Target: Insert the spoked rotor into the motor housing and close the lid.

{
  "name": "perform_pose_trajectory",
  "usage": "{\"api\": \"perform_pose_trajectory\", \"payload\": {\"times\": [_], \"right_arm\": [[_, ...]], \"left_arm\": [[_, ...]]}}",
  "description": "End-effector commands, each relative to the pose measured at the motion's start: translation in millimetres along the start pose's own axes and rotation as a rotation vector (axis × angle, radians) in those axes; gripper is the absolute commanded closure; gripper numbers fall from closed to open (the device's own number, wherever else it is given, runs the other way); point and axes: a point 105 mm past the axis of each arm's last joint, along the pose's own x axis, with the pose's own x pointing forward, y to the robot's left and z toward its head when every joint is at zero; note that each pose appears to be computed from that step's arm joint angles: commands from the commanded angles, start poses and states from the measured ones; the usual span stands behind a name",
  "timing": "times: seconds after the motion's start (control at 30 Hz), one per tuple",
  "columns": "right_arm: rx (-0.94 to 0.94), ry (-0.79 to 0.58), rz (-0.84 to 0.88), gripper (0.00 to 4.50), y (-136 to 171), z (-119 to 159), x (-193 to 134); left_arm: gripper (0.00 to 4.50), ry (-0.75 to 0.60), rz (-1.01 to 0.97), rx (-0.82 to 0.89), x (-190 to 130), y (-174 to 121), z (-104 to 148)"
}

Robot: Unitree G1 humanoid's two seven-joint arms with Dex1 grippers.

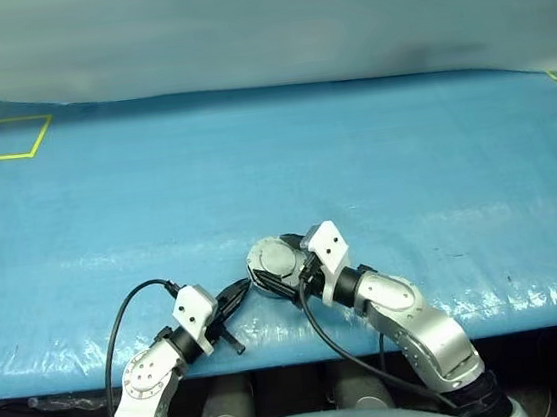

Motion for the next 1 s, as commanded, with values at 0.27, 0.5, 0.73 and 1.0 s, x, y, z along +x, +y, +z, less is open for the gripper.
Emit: {"api": "perform_pose_trajectory", "payload": {"times": [0.27, 0.5, 0.73, 1.0], "right_arm": [[-0.025, -0.028, -0.021, 0.40, -2.4, -0.1, 0.6], [-0.030, -0.039, -0.019, 1.47, -0.1, 1.8, 2.0], [-0.050, -0.041, -0.028, 1.47, 2.8, 7.3, 7.8], [-0.090, 0.007, -0.014, 1.47, 5.3, -2.5, 10.9]], "left_arm": [[4.50, -0.032, -0.026, 0.033, 5.3, -3.8, 16.3], [4.50, -0.028, -0.019, 0.033, 5.0, -2.7, 17.1], [4.50, -0.026, -0.017, 0.028, 5.0, -2.8, 17.1], [4.50, -0.023, -0.014, 0.027, 4.6, -2.4, 16.0]]}}
